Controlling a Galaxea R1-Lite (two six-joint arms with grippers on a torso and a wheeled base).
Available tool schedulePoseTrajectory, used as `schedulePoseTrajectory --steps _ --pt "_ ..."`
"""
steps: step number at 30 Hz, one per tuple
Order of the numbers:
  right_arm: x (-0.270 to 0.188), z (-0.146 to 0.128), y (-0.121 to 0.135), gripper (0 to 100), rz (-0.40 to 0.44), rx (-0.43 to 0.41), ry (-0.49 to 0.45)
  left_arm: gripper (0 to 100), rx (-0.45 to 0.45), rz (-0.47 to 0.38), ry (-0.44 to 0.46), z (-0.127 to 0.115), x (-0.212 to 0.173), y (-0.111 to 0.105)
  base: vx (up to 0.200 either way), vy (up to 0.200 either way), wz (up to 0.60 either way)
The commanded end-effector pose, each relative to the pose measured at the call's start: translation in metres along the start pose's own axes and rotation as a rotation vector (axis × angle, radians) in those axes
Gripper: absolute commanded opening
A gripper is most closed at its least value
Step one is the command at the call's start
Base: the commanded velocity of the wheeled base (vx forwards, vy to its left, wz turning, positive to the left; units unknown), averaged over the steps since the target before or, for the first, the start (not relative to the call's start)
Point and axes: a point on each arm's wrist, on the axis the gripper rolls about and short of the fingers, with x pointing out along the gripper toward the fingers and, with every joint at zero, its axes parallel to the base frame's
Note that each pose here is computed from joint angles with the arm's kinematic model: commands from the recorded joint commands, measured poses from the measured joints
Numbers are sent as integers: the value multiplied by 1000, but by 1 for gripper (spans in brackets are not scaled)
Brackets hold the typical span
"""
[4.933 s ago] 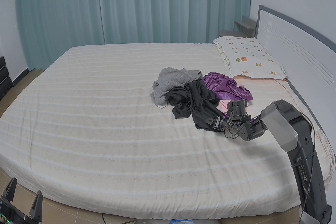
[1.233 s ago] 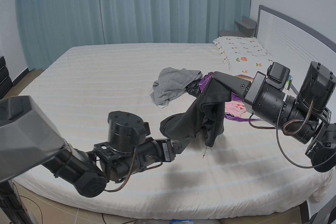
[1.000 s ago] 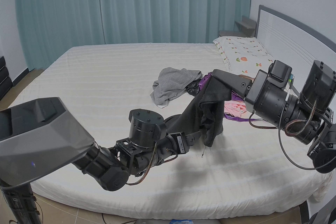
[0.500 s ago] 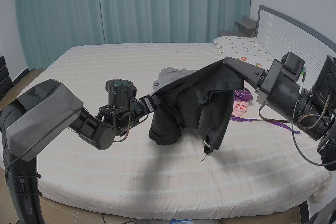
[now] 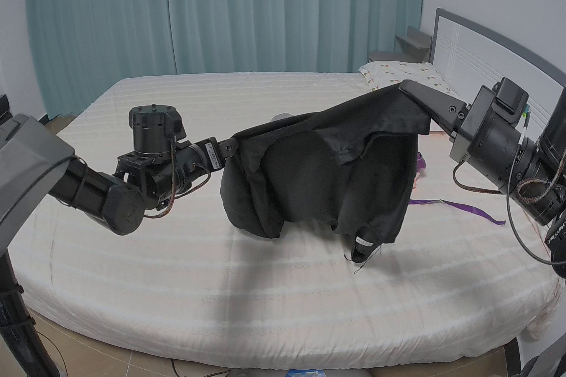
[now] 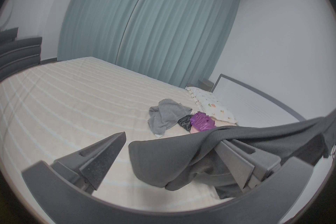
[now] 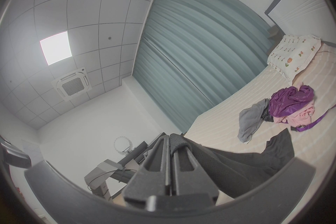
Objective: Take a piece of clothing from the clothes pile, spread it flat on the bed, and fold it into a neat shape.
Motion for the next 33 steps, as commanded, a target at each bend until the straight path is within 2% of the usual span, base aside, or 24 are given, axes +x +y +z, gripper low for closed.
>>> schedulePoseTrajectory --steps 1,10,15,18,25,31,33 --pt "-1 9 -8 0 -23 -11 -26 100 76 12 74 -11 -31 5 0 0 0" --pt "4 8 -10 0 -25 -10 -20 100 114 -1 253 -63 -21 9 0 0 0" --pt "13 11 -15 0 -30 -13 -27 100 120 -54 304 -89 -14 5 0 0 0" --pt "20 12 -18 0 -30 -15 -34 100 131 -112 365 -105 -19 -1 0 0 0" --pt "27 7 -24 0 -40 -11 -18 100 128 -265 503 -123 -41 -4 0 0 0" --pt "30 9 -23 0 -32 -13 -27 100 116 -377 554 -125 -52 -10 0 0 0" --pt "30 10 -20 0 -25 -15 -33 100 119 -387 563 -128 -51 -12 0 0 0"
